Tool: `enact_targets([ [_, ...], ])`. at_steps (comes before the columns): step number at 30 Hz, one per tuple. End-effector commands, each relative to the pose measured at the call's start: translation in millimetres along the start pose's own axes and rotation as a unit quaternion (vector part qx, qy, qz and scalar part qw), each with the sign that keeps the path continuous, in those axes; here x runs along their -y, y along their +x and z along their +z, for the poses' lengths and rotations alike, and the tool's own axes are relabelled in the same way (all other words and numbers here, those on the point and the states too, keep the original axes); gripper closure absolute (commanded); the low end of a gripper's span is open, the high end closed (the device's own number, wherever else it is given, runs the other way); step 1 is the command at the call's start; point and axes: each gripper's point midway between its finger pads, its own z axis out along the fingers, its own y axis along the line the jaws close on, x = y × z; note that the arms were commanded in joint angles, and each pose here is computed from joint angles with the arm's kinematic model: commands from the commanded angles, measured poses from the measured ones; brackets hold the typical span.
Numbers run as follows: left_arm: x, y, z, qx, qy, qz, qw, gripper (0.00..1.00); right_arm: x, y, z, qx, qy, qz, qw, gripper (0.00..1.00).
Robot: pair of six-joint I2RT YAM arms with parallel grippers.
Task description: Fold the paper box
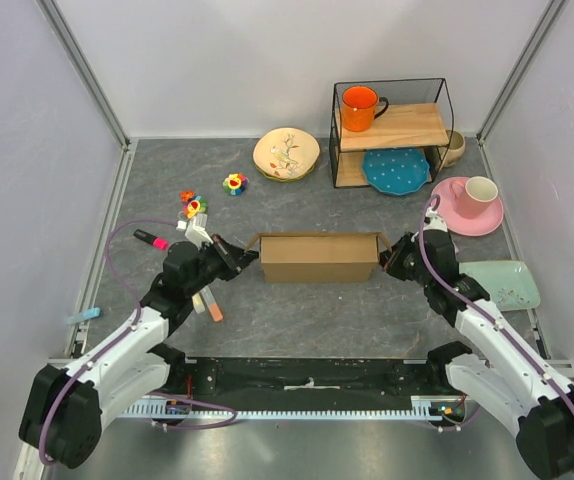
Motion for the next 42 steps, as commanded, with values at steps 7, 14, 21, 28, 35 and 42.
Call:
enact_targets([
  [7, -29, -8, -18, 0.031, -0.089, 0.023, 0.995, 0.88, 7, -14, -22, 0.028, 0.029, -0.048, 0.998, 0.91],
  [14, -51, -26, -41, 0.067, -0.186, 0.041, 0.979, 0.80, 22, -48, -51, 0.069, 0.115, -0.080, 0.988, 0.72],
  [21, -42, -62, -75, 0.142, -0.223, 0.068, 0.962, 0.68, -19, -96, -101, 0.124, 0.071, -0.159, 0.977, 0.37],
  [28, -4, -95, -96, 0.186, -0.204, 0.093, 0.957, 0.53, -52, -81, -88, 0.084, -0.013, -0.232, 0.969, 0.27],
  [35, 21, -101, -95, 0.187, -0.156, 0.115, 0.963, 0.46, -53, -77, -78, 0.070, -0.013, -0.257, 0.964, 0.29],
  [42, 28, -104, -88, 0.182, -0.148, 0.116, 0.965, 0.45, -53, -71, -72, 0.054, -0.013, -0.268, 0.962, 0.30],
])
